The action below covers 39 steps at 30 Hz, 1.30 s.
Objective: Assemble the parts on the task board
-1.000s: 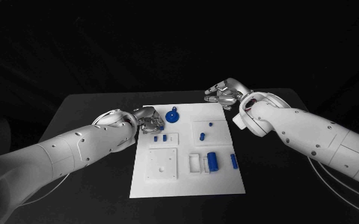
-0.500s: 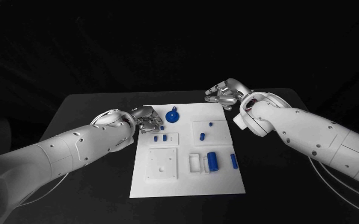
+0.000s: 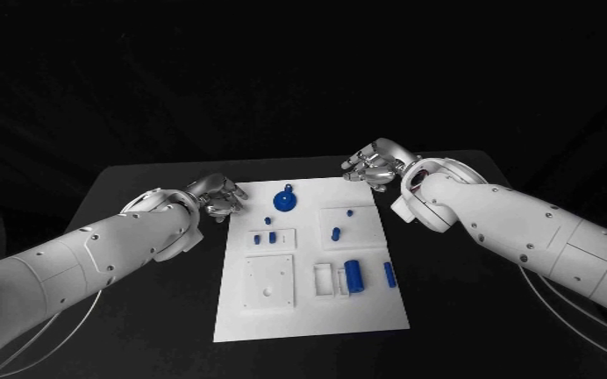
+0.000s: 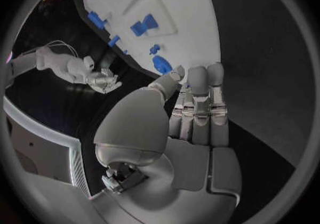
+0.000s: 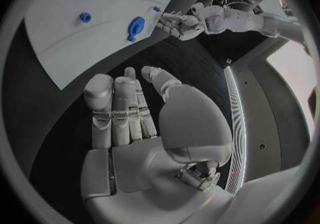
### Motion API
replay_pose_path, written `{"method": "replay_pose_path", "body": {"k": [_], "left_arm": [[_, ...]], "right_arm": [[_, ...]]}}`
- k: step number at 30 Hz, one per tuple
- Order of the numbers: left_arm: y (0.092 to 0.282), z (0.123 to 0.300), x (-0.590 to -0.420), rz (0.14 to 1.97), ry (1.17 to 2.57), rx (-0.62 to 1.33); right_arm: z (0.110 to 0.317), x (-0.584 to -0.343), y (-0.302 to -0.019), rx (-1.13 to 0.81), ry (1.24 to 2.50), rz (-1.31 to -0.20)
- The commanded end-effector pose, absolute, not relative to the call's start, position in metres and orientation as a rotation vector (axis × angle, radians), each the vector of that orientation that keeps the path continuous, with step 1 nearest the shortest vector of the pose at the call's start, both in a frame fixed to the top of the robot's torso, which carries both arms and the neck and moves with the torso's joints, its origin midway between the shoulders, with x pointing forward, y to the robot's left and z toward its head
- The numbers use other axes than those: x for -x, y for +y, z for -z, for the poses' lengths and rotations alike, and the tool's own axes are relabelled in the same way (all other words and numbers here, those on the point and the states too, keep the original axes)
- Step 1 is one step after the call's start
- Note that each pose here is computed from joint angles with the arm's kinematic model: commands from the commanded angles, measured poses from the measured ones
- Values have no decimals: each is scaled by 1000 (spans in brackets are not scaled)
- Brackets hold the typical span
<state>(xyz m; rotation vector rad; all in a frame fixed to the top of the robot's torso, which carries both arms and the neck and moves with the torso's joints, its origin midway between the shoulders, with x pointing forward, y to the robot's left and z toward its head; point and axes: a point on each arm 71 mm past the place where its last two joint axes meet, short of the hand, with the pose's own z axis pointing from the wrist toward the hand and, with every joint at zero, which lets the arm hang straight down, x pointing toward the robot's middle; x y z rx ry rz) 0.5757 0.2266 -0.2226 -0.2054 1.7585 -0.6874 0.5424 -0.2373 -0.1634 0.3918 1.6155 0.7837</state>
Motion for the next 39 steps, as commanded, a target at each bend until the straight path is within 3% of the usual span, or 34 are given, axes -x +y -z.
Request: {"method": "replay_pose_path", "body": {"k": [1, 7, 11, 22, 39], "left_arm": [[235, 210, -578, 825, 1658, 444], [246, 199, -572, 1018, 1622, 759], [249, 193, -564, 1107, 1601, 842], [248, 181, -541, 1277, 1602, 926], [234, 177, -527, 1364, 1634, 914]], "right_arm": [[165, -541, -236, -240, 1659, -736], [168, -537, -244, -144, 1684, -633], [171, -534, -244, -58, 1689, -546], [185, -524, -239, 109, 1708, -379], [208, -520, -215, 204, 1688, -308]]}}
